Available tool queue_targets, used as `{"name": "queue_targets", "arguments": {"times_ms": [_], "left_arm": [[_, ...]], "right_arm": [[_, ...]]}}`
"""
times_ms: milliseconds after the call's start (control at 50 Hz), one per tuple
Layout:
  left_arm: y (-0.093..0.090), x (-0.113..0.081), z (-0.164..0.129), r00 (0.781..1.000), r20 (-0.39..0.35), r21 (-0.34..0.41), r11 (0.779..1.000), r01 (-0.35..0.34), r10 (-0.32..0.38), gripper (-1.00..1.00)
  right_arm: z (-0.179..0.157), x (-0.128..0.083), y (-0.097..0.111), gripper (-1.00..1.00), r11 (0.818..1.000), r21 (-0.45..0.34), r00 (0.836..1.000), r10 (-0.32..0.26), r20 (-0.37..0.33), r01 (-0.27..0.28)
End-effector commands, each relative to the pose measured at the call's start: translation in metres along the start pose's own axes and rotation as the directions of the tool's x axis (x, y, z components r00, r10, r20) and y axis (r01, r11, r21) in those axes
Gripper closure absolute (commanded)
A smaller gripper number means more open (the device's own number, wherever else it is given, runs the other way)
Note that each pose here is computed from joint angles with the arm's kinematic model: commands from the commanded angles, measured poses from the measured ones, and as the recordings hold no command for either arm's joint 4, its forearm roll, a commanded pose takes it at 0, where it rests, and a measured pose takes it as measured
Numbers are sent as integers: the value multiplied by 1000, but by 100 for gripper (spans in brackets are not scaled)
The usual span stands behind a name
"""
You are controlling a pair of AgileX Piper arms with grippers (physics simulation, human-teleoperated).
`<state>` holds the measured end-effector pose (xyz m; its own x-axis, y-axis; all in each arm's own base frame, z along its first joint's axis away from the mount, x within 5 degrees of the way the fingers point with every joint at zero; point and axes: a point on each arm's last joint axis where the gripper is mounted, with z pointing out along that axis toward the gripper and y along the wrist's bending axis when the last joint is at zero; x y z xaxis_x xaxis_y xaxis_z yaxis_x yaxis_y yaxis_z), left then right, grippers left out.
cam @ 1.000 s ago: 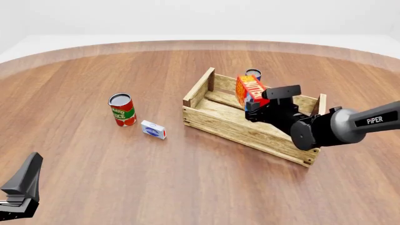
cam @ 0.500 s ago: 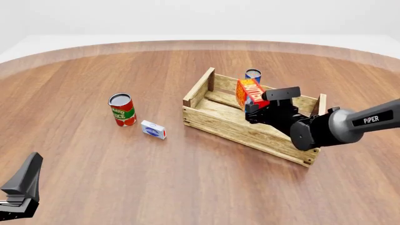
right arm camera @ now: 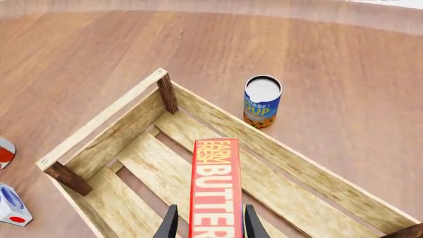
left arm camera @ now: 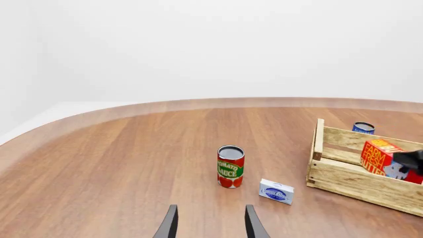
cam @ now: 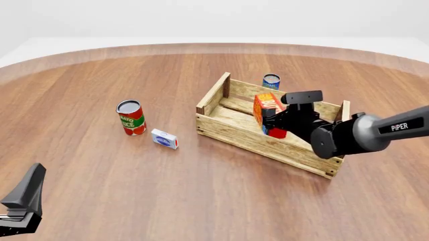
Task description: Pick up the butter and put it in the tray.
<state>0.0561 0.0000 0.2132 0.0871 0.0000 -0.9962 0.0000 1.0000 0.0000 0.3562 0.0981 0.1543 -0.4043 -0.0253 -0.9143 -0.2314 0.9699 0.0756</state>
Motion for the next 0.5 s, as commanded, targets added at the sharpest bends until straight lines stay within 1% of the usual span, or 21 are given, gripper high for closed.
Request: {"name": "queue_targets", "arguments": {"times_ms": [20, 500], "left_arm": [[0, 0, 0, 1000, 0, 0, 1000, 0, 0, -100], [0, 0, 0, 1000, 0, 0, 1000, 0, 0, -100]], "right_arm": [[-4, -5, 2, -100, 1000, -6, 1000, -1, 12, 1], [-21, -14, 0, -100, 1000, 0, 999, -17, 30, 17]]}}
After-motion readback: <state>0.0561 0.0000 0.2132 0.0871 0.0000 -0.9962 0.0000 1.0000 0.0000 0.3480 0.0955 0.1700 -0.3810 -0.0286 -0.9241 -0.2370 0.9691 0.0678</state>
